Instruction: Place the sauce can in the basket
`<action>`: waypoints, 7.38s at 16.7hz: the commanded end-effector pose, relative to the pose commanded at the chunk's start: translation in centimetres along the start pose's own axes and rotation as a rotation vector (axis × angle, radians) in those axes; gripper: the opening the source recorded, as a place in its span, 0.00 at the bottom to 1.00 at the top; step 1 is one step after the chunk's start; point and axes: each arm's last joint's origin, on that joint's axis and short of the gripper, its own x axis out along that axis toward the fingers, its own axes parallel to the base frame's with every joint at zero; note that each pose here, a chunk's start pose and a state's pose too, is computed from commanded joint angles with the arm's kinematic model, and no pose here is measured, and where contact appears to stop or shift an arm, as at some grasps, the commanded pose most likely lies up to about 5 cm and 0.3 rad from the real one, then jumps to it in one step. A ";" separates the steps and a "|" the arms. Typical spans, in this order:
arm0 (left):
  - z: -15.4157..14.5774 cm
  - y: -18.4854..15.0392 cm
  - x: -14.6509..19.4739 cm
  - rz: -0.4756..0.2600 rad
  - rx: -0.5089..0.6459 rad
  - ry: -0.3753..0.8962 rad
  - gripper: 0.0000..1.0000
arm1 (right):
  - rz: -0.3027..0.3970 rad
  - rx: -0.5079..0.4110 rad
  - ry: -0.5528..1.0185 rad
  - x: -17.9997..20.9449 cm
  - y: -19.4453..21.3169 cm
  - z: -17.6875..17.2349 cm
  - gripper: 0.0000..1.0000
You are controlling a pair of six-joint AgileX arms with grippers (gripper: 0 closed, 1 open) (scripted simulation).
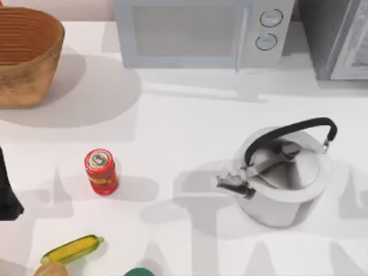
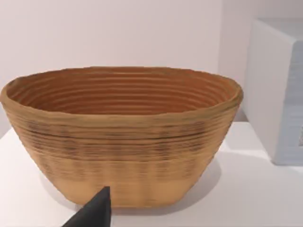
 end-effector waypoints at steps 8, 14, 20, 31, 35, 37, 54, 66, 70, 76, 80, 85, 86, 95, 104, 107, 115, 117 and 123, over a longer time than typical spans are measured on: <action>0.1 0.4 0.7 -0.030 0.158 0.214 1.00 | 0.000 0.000 0.000 0.0 0.0 0.0 1.00; 2.1 0.4 3.1 -0.344 0.456 0.514 1.00 | 0.000 0.000 0.000 0.0 0.0 0.0 1.00; 1.9 0.5 8.4 -0.944 0.612 0.676 1.00 | 0.000 0.000 0.000 0.0 0.0 0.0 1.00; -7.8 2.2 17.7 -1.588 0.230 0.274 1.00 | 0.000 0.000 0.000 0.0 0.0 0.0 1.00; -11.6 3.5 18.9 -1.527 0.119 0.140 1.00 | 0.000 0.000 0.000 0.0 0.0 0.0 1.00; -12.8 4.3 19.2 -1.483 0.095 0.099 1.00 | 0.000 0.000 0.000 0.0 0.0 0.0 1.00; -14.4 3.0 19.4 -1.443 0.084 0.079 1.00 | 0.000 0.000 0.000 0.0 0.0 0.0 1.00; -15.9 -0.3 20.6 -1.448 0.086 0.072 1.00 | 0.000 0.000 0.000 0.0 0.0 0.0 1.00; -15.0 -1.1 20.4 -1.448 0.087 0.073 1.00 | 0.000 0.000 0.000 0.0 0.0 0.0 1.00; -14.2 -1.9 20.2 -1.447 0.086 0.075 1.00 | 0.000 0.000 0.000 0.0 0.0 0.0 1.00; -14.2 -2.0 20.2 -1.447 0.086 0.076 1.00 | 0.000 0.000 0.000 0.0 0.0 0.0 1.00; -14.2 -2.0 20.2 -1.447 0.086 0.076 0.77 | 0.000 0.000 0.000 0.0 0.0 0.0 1.00; -14.2 -2.0 20.2 -1.447 0.086 0.076 0.70 | 0.000 0.000 0.000 0.0 0.0 0.0 1.00; -14.2 -2.0 20.2 -1.447 0.086 0.076 0.02 | 0.000 0.000 0.000 0.0 0.0 0.0 1.00; -14.2 -1.9 20.2 -1.444 0.087 0.076 0.00 | 0.000 0.000 0.000 0.0 0.0 0.0 1.00; -13.2 -1.9 21.2 -1.445 0.105 0.050 0.00 | 0.000 0.000 0.000 0.0 0.0 0.0 1.00; -0.4 2.4 29.4 -1.311 0.222 -0.086 0.00 | 0.000 0.000 0.000 0.0 0.0 0.0 1.00; 2.8 5.4 30.6 -1.223 0.215 -0.068 0.00 | 0.000 0.000 0.000 0.0 0.0 0.0 1.00; 8.2 15.8 31.1 -0.926 0.106 0.048 0.00 | 0.000 0.000 0.000 0.0 0.0 0.0 1.00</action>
